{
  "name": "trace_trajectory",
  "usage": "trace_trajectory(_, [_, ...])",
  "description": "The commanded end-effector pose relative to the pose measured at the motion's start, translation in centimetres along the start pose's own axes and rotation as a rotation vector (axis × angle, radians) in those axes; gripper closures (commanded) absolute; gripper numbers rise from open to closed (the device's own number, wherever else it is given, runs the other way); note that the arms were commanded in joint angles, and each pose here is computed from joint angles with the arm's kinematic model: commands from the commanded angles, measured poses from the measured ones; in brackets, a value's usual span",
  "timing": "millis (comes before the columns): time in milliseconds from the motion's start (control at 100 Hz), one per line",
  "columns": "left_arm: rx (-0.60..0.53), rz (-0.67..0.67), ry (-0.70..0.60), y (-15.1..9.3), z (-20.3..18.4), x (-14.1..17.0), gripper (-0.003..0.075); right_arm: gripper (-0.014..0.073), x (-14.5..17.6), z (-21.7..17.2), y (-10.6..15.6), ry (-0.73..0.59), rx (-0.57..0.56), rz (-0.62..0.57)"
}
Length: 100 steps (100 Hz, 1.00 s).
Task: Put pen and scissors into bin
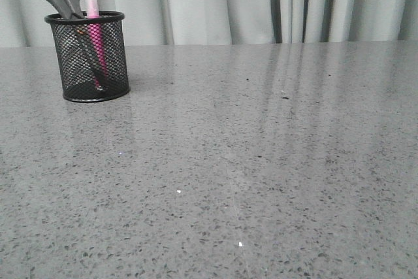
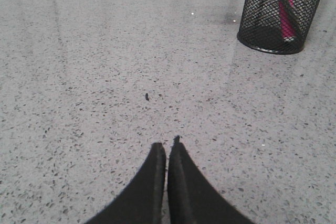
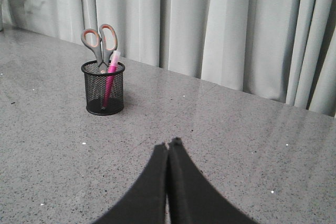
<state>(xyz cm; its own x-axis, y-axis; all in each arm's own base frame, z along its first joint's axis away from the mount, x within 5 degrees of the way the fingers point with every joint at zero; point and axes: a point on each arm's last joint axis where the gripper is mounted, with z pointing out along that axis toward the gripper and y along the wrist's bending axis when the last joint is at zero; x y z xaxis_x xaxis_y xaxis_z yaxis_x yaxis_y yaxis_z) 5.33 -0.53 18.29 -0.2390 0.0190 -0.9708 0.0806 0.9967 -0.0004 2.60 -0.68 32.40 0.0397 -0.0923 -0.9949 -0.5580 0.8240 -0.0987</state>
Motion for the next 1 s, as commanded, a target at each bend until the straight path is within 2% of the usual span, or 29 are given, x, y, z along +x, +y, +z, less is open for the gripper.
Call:
trace_trajectory(0, [-0.001, -0.016, -0.036, 0.0, 0.2, 0.8, 0.0739, 0.0653, -1.2, 0.0, 0.0, -0.073, 0.0, -0.023])
trace_trajectory(590, [-0.001, -0.016, -0.036, 0.0, 0.2, 0.8, 0.0739, 0.0653, -0.6, 0.3, 0.1, -0.049, -0.001, -0.028])
trace_trajectory(770, [-0.001, -0.016, -0.036, 0.0, 0.2, 0.8, 0.0739, 0.0653, 1.4, 1.2, 0.5, 0.011, 0.028, -0.059])
trace_trajectory(940, [-0.001, -0.016, -0.036, 0.0, 0.2, 0.8, 0.0739, 0.0653, 5.0, 2.2, 1.0, 0.141, 0.152, 0.041])
trace_trajectory(990, [-0.001, -0.016, -0.036, 0.0, 0.2, 0.8, 0.0739, 0.0653, 6.0, 2.6, 1.1, 0.159, 0.185, 0.028])
